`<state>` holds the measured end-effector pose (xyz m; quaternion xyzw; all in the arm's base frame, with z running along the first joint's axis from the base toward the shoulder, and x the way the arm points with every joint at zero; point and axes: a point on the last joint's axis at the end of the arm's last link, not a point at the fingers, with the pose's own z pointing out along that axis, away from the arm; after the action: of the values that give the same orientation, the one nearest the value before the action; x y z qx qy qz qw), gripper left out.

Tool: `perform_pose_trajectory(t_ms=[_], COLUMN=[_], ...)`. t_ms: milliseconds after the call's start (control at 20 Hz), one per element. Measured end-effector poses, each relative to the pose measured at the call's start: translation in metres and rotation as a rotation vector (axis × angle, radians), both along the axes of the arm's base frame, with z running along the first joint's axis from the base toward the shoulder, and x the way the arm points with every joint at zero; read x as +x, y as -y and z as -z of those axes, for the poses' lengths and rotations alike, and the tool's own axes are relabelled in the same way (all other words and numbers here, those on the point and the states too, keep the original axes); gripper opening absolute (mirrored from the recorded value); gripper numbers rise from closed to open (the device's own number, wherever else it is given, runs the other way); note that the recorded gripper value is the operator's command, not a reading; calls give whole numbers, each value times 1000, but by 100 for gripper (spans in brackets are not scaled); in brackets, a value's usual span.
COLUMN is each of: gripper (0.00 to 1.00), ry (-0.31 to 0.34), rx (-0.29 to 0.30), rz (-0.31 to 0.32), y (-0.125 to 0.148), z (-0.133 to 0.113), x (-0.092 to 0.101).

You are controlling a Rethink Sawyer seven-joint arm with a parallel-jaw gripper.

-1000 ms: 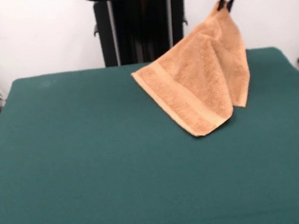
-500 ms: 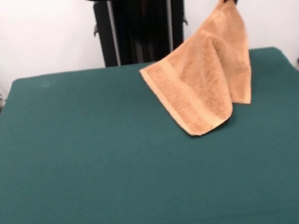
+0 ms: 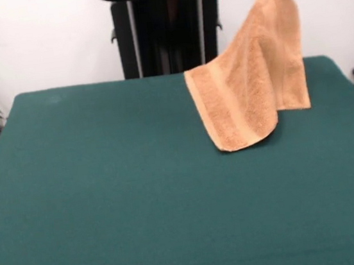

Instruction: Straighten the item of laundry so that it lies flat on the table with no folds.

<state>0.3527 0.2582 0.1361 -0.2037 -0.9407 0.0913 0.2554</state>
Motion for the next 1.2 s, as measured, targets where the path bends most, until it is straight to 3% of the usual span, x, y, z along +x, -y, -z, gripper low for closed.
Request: perform_pose_trajectory(t_ms=[1200], gripper=[0], ry=[6], rx=[10], rz=[61], y=[-7], z=[-10], x=[11])
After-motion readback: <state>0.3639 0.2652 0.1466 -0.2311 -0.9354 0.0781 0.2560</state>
